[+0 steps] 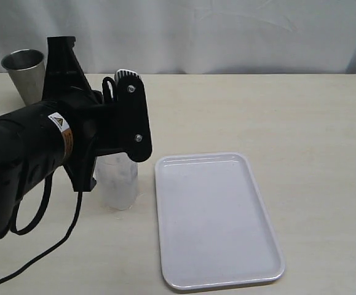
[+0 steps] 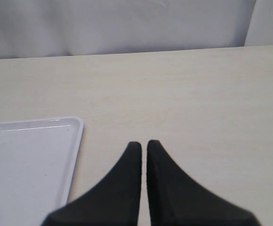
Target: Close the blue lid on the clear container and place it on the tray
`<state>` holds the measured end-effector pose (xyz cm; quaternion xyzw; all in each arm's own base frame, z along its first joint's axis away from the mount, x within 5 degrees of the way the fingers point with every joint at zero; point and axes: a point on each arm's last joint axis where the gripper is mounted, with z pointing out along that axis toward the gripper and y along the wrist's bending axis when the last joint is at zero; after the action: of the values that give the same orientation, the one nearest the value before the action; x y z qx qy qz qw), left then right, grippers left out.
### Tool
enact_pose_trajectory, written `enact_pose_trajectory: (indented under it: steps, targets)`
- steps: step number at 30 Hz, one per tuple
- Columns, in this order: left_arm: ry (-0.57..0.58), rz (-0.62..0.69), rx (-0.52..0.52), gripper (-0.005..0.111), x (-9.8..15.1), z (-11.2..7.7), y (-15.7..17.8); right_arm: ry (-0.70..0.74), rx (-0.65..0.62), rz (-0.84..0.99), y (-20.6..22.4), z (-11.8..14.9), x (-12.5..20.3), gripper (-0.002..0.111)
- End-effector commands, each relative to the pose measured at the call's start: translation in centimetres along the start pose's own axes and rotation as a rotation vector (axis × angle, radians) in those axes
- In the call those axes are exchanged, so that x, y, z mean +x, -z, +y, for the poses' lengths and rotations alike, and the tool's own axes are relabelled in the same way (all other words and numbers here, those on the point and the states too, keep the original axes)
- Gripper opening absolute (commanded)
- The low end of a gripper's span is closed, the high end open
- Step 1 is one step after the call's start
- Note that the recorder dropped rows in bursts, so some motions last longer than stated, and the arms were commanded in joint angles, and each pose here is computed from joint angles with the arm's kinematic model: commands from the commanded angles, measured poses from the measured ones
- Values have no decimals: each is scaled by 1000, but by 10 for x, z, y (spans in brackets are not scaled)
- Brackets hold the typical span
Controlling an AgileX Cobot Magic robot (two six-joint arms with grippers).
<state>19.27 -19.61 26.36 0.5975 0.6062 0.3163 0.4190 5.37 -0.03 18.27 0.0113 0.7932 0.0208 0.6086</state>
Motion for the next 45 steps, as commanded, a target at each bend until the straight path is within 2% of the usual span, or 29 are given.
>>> enact_pose_trajectory:
  steps: [1, 9, 15, 31, 38, 42, 45]
  targets:
    - [3, -6, 31, 0, -1, -3, 2, -4, -1, -5, 0, 0, 1, 4]
    - [12, 6, 68, 0, 0, -7, 2, -4, -1, -5, 0, 0, 1, 4]
    - [6, 26, 144, 0, 2, -14, 3, -4, -1, -5, 0, 0, 1, 4]
    - [20, 31, 149, 0, 2, -14, 3, -4, -1, -5, 0, 0, 1, 4]
    - [105, 78, 36, 0, 6, -4, 2, -4, -1, -5, 0, 0, 1, 4]
    - [115, 85, 19, 0, 7, -3, 2, -4, -1, -5, 0, 0, 1, 4]
    - [142, 91, -34, 0, 8, 2, 2, -4, -1, -5, 0, 0, 1, 4]
